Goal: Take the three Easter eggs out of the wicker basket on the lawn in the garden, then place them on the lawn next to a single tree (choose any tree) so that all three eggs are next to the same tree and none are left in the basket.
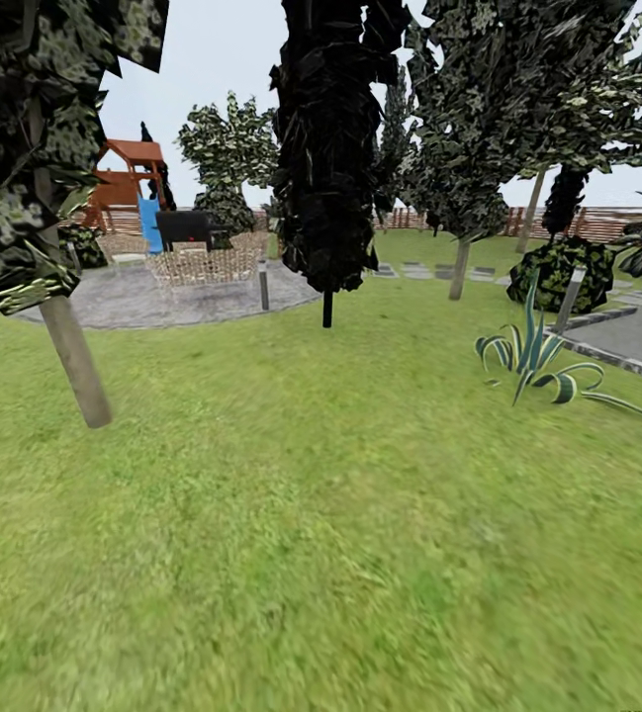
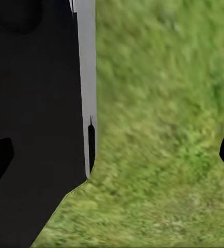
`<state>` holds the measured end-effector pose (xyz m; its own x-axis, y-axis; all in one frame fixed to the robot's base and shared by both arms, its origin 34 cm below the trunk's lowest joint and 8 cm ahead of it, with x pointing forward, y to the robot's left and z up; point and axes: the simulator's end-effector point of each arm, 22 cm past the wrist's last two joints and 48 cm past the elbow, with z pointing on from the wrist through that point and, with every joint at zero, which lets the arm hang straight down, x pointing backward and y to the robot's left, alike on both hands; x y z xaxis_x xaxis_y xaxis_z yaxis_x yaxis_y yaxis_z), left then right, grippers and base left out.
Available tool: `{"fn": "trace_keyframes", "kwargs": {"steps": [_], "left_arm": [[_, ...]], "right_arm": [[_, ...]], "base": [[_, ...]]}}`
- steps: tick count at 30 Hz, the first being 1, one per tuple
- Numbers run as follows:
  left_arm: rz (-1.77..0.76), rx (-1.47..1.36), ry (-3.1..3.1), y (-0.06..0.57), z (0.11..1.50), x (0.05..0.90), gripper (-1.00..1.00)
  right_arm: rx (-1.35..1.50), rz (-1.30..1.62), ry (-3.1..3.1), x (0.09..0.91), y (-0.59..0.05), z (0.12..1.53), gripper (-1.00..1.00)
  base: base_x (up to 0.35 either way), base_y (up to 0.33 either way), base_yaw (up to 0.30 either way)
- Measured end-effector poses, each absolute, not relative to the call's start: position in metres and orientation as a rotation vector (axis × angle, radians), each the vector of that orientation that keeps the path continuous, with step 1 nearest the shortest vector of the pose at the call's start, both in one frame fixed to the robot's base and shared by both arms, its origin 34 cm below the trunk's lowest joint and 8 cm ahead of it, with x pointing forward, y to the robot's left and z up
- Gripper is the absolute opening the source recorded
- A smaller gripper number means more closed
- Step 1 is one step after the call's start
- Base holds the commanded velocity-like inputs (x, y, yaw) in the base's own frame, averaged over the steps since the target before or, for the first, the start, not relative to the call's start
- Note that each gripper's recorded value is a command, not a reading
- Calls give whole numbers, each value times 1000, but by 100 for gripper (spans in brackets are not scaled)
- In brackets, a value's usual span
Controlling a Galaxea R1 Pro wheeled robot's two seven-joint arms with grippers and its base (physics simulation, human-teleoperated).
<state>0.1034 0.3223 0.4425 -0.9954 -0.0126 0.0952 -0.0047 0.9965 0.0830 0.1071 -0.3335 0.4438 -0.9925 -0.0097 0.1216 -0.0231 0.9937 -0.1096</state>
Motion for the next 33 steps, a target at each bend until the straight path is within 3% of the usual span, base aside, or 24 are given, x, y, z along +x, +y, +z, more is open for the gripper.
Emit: {"fn": "trace_keyframes", "kwargs": {"steps": [9, 33], "left_arm": [[-126, 12, -3043, 322, 443, 103, 100], [-126, 12, -3043, 322, 443, 103, 100]], "right_arm": [[24, 168, -3015, 107, -333, 444, 100], [22, 169, -3015, 107, -333, 444, 100]], "base": [[331, 0, -236], [331, 0, -9]]}}
